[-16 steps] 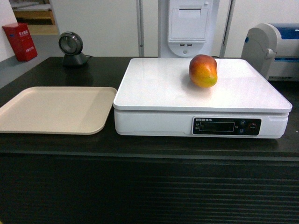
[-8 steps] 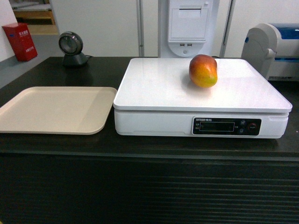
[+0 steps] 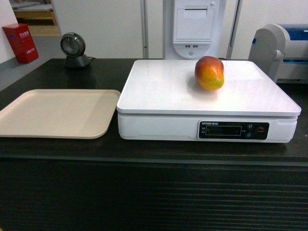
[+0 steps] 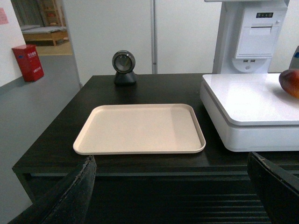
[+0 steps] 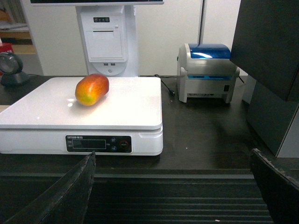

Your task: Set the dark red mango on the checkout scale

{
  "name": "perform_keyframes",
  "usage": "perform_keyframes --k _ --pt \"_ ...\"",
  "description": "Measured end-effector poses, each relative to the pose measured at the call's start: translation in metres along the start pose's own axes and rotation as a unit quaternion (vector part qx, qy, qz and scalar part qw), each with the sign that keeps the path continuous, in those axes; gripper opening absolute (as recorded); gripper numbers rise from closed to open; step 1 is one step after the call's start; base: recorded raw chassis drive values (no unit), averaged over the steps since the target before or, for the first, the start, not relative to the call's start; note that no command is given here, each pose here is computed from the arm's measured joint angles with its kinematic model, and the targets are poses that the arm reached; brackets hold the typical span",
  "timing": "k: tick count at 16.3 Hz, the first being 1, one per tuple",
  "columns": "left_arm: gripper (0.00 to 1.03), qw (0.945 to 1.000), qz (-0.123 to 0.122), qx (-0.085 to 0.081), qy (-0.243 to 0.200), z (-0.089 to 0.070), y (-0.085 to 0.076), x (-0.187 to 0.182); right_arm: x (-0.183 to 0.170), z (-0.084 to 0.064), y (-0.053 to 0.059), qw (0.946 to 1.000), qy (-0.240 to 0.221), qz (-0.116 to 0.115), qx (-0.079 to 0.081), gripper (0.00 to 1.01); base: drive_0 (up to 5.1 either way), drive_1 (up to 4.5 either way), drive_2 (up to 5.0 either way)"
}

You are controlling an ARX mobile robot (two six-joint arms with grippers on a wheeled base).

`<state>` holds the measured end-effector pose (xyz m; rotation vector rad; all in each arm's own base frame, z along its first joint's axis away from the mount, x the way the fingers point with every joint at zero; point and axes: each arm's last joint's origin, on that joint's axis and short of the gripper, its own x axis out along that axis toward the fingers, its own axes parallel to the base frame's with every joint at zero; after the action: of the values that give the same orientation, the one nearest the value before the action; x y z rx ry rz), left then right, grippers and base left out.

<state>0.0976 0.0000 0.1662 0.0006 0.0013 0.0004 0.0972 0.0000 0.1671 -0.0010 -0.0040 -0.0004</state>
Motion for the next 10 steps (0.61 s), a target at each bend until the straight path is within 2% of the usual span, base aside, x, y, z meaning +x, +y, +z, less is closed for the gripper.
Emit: perform_keyframes --k 10 --pt "0.98 1.0000 0.000 0.000 0.000 0.0000 0.0000 0.0000 0.0000 0.0000 0.0000 1.0000 0.000 0.000 0.000 0.98 0.0 0.00 0.0"
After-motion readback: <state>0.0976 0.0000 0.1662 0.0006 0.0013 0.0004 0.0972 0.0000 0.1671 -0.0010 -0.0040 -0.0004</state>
